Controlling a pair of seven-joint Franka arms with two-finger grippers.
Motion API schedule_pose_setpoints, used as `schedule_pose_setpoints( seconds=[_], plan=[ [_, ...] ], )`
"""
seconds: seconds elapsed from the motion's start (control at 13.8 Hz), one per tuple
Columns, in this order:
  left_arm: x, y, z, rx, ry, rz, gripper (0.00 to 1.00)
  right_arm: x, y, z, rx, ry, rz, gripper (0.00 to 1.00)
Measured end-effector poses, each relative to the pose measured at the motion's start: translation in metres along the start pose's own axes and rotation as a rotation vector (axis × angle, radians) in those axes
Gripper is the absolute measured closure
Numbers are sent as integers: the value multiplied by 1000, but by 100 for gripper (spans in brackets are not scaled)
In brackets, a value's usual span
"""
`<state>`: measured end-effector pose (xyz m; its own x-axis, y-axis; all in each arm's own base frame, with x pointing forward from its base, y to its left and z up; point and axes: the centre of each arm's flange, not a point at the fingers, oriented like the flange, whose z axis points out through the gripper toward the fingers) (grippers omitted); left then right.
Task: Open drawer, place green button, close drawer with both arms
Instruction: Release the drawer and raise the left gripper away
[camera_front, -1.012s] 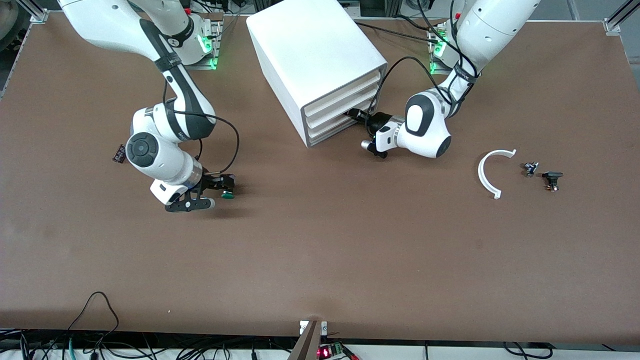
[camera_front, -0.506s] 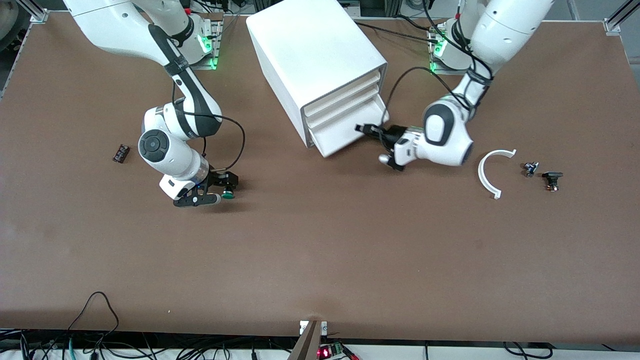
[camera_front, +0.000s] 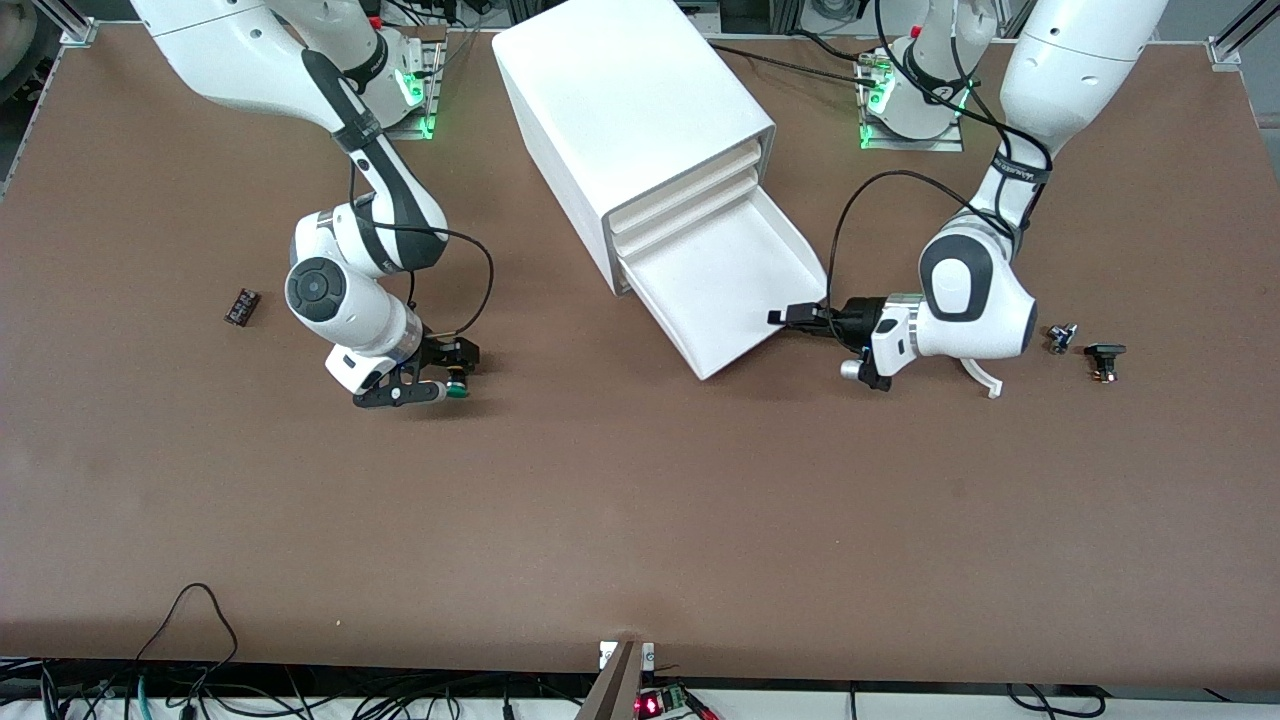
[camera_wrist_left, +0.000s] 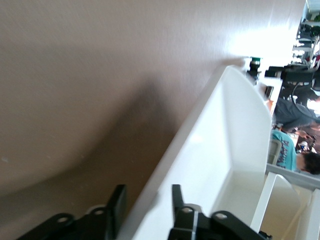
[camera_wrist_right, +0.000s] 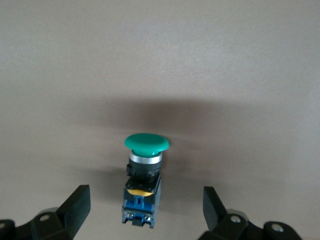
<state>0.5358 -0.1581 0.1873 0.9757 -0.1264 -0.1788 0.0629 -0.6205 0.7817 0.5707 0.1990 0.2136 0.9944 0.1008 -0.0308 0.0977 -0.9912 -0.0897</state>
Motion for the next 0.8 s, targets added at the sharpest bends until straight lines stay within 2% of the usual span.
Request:
schedule_pose_setpoints(
  seconds=[0.07, 0.22, 0.36, 0.51, 0.58, 0.65, 0.8],
  plan=[
    [4, 4, -10, 41, 25, 27, 41, -2, -3, 3, -1, -6, -3, 0],
    [11, 21, -47, 133, 88, 102, 17, -4, -5, 10, -3, -19, -1, 0],
    [12, 38, -119, 175, 203, 138, 0, -6, -3, 18, -4, -31, 1, 0],
    [4, 48, -178, 197, 291, 159, 0, -9, -2, 26, -7, -45, 11, 0],
    [-1, 58, -196, 222, 311, 186, 0, -11, -2, 28, -9, -51, 27, 0],
    [-7, 70, -212, 278, 312, 233, 0, -13, -2, 30, -12, -56, 37, 0],
    [-23, 104, -249, 452, 279, 362, 0, -17, -4, 34, -19, -64, 35, 4]
  ],
)
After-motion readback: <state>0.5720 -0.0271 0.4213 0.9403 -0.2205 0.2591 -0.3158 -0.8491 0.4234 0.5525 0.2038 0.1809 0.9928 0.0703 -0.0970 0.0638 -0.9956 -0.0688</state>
